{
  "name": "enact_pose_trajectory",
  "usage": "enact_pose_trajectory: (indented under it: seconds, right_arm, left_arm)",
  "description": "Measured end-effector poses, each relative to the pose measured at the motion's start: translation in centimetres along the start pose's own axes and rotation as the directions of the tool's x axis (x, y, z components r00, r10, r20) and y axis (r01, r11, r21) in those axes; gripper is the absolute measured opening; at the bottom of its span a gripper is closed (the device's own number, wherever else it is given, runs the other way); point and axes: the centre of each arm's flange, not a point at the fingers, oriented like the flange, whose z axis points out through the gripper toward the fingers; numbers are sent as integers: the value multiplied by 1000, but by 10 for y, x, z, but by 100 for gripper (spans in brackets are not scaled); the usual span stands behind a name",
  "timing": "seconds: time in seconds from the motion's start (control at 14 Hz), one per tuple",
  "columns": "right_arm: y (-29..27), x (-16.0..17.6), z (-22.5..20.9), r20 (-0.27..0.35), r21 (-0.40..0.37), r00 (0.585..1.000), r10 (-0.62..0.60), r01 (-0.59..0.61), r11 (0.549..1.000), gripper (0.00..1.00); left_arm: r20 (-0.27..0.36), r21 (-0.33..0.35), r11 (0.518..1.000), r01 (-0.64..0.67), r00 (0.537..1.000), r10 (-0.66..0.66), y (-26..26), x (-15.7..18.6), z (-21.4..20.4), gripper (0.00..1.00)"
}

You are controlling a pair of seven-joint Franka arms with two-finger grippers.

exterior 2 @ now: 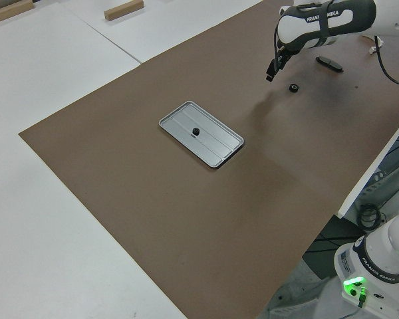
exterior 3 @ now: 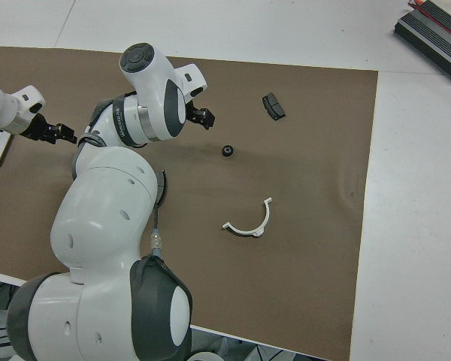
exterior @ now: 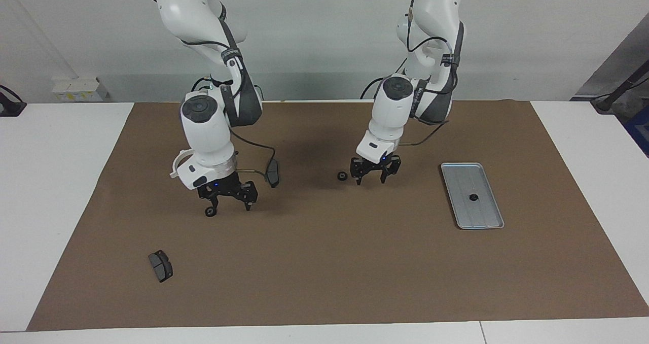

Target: Pick bearing gear from pile to tray

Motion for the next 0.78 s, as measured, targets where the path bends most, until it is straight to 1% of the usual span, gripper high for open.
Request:
enact_pose_trajectory:
  seconds: [0.07,0.14,0.21,0.28,0.36,0.43,0.5,0.78]
  right_arm:
    - [12,-1,9,6,-3,1000,2,-2,1000,100]
    - [23,-4,19,5,-3,1000,5,-5,1000,100]
    - [32,-8,29,9,-3,1000,6,-6,1000,100]
    - [39,-12,39,18,-5,1000,2,-2,1000,100]
    - [44,-14,44,22,-6,1000,-1,1,1000,100]
    - [47,-15,48,27,-8,1000,0,1,1000,100]
    - [50,-15,49,31,-9,1000,1,0,1000,100]
    - [67,-23,64,32,-9,999,14,-14,1000,99]
  left_arm:
    - [2,-6,1000,13,1000,-13,12,-12,5,75]
    - [6,-9,1000,22,1000,-22,22,-23,11,75]
    - [11,-12,1000,23,1000,-23,31,-31,17,68]
    - [20,-10,1000,17,1000,-17,37,-39,23,64]
    - [27,-7,1000,13,1000,-13,41,-43,28,62]
    - [33,-5,1000,8,999,-8,43,-46,33,58]
    - [37,-3,1000,6,999,-6,43,-49,38,58]
    - [53,8,1000,-4,999,3,42,-59,50,50]
